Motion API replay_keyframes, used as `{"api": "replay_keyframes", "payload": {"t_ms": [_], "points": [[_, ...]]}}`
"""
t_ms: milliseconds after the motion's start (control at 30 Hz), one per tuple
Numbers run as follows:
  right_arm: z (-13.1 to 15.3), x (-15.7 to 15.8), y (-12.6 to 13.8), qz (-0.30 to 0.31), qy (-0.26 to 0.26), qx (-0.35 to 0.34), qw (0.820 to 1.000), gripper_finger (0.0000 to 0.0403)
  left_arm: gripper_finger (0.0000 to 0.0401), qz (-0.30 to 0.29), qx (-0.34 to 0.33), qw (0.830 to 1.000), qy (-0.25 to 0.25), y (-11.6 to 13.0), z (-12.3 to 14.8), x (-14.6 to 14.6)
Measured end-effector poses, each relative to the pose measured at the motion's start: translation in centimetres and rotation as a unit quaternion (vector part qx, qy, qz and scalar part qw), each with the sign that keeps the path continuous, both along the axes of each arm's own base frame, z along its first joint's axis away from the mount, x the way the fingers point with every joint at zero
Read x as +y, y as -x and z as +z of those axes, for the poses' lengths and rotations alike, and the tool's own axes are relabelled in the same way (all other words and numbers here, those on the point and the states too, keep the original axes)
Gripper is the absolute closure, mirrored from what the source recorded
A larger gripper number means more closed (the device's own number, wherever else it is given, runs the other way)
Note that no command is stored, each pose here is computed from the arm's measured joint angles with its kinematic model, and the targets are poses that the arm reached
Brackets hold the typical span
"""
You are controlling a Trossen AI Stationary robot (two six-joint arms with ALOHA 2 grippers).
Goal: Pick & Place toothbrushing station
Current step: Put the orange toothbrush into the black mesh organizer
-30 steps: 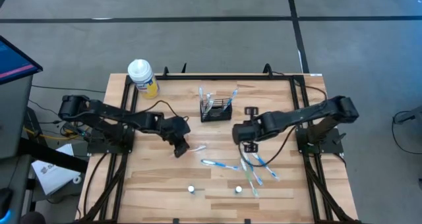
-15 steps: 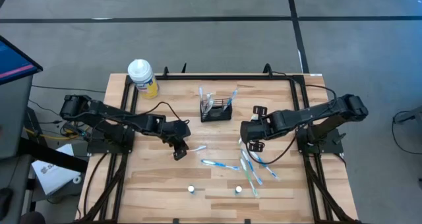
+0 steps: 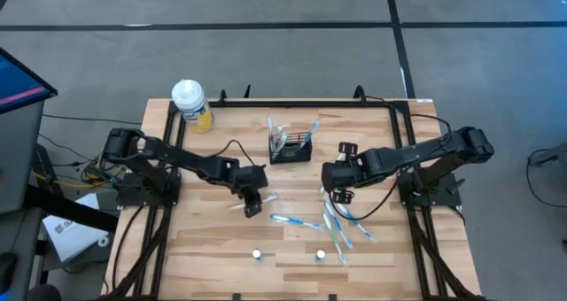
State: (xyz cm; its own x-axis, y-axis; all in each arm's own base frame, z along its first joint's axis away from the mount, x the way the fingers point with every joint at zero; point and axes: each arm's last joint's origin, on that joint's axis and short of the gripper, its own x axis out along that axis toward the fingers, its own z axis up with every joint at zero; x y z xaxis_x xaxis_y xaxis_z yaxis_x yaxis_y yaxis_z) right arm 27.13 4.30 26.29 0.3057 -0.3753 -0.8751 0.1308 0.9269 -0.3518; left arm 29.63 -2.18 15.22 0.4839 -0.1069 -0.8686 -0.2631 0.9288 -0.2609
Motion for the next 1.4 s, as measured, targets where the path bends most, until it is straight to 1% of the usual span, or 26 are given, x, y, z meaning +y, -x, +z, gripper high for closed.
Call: {"api": "replay_keyframes", "payload": {"t_ms": [100,233,500,567,633,733,833,867,1133,1267,1400], "points": [[0.0,0.0,0.0,0.000,0.000,-0.001,1.000,0.0403,0.0274,-0.001,0.012,1.000,-0.008,-0.5,-0.6,0.0],[0.0,0.0,0.0,0.000,-0.001,-0.003,1.000,0.0403,0.0274,-0.017,0.034,0.999,-0.028,-0.6,-1.5,0.0],[0.0,0.0,-0.2,0.003,-0.001,-0.008,1.000,0.0403,0.0275,-0.014,0.040,0.998,-0.042,-0.8,-2.0,0.1],[0.0,0.0,-0.2,0.002,-0.002,-0.009,1.000,0.0403,0.0283,-0.012,0.041,0.998,-0.046,-0.8,-2.0,0.1],[0.0,0.0,-0.2,0.003,-0.001,-0.009,1.000,0.0403,0.0299,-0.011,0.041,0.998,-0.049,-0.8,-2.0,0.1],[0.0,0.1,-0.2,0.004,-0.001,-0.008,1.000,0.0403,0.0335,-0.010,0.040,0.998,-0.050,-0.8,-2.0,0.1],[0.0,0.1,-0.2,0.004,-0.001,-0.008,1.000,0.0403,0.0382,-0.017,0.040,0.998,-0.054,-0.8,-2.0,0.1],[0.0,0.1,-0.2,0.004,-0.001,-0.008,1.000,0.0403,0.0389,-0.018,0.039,0.998,-0.054,-0.8,-2.0,0.1],[0.0,0.1,-0.2,0.004,-0.001,-0.008,1.000,0.0403,0.0396,-0.019,0.030,0.998,-0.050,-0.8,-1.5,0.1],[0.0,0.1,-0.2,0.004,-0.001,-0.008,1.000,0.0403,0.0397,-0.017,0.009,0.999,-0.049,-0.7,-0.4,0.1],[0.0,0.1,-0.2,0.004,-0.001,-0.008,1.000,0.0403,0.0398,-0.012,-0.025,0.998,-0.059,-0.4,1.4,0.0]]}}
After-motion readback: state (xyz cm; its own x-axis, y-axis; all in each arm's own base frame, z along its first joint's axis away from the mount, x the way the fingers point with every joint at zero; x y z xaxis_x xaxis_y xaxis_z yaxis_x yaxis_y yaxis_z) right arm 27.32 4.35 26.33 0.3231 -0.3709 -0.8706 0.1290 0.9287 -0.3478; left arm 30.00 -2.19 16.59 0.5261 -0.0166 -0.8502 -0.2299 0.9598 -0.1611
